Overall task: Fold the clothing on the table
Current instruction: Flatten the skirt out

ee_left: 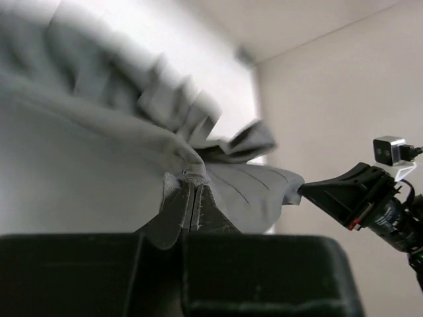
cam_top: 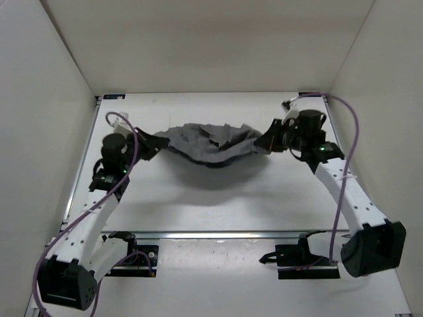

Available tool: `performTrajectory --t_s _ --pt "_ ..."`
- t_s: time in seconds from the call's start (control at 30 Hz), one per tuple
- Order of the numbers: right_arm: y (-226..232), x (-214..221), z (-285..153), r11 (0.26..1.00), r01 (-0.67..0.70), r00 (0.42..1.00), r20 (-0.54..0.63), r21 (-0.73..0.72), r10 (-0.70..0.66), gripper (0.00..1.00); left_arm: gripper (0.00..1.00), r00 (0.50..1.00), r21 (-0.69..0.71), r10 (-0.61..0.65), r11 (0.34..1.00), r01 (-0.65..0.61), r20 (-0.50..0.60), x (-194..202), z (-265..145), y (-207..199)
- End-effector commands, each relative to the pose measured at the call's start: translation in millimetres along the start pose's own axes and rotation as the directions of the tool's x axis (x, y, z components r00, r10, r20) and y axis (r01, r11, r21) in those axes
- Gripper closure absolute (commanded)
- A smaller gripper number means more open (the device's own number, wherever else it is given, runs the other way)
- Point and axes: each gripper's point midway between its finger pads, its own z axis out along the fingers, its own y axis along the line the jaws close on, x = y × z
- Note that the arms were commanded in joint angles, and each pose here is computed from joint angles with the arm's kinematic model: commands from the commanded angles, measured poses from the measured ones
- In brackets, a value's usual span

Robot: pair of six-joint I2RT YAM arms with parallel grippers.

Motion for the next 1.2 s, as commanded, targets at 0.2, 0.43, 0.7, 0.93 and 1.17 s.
performTrajectory --t_s 0.2,0.43,0.7,0.93,1.17 --pt "92.6 -106.9 -104.2 0.975 0.191 0.95 0.271 -0.11 -0.155 1.0 1.0 0.988 0.17 0.103 0.978 -0.123 0.118 -88.4 -51.5 -123.1" --pt "74.5 -158.6 -48.7 0.966 0.197 0.965 0.207 -0.168 -0.16 1.0 1.0 0.996 0.156 0.073 0.985 -0.078 0.042 -115.4 26.0 -105.6" --pt "126.7 -249.7 -66.9 0.908 0.392 0.878 0.356 -0.149 -0.32 1.0 1.0 0.967 0.159 0.196 0.962 -0.222 0.162 -200.4 19.6 -160.0" --pt "50.1 -197.3 -25.0 0.95 0.222 0.962 0.212 -0.221 -0.175 1.0 1.0 0.992 0.119 0.118 0.985 -0.122 0.046 -138.7 34.7 -84.3" --pt "-54.0 -49.3 51.1 0.967 -0.132 0.99 -0.075 -0.216 0.118 1.0 1.0 0.966 -0.134 -0.168 0.981 0.144 -0.196 18.9 53.7 90.3"
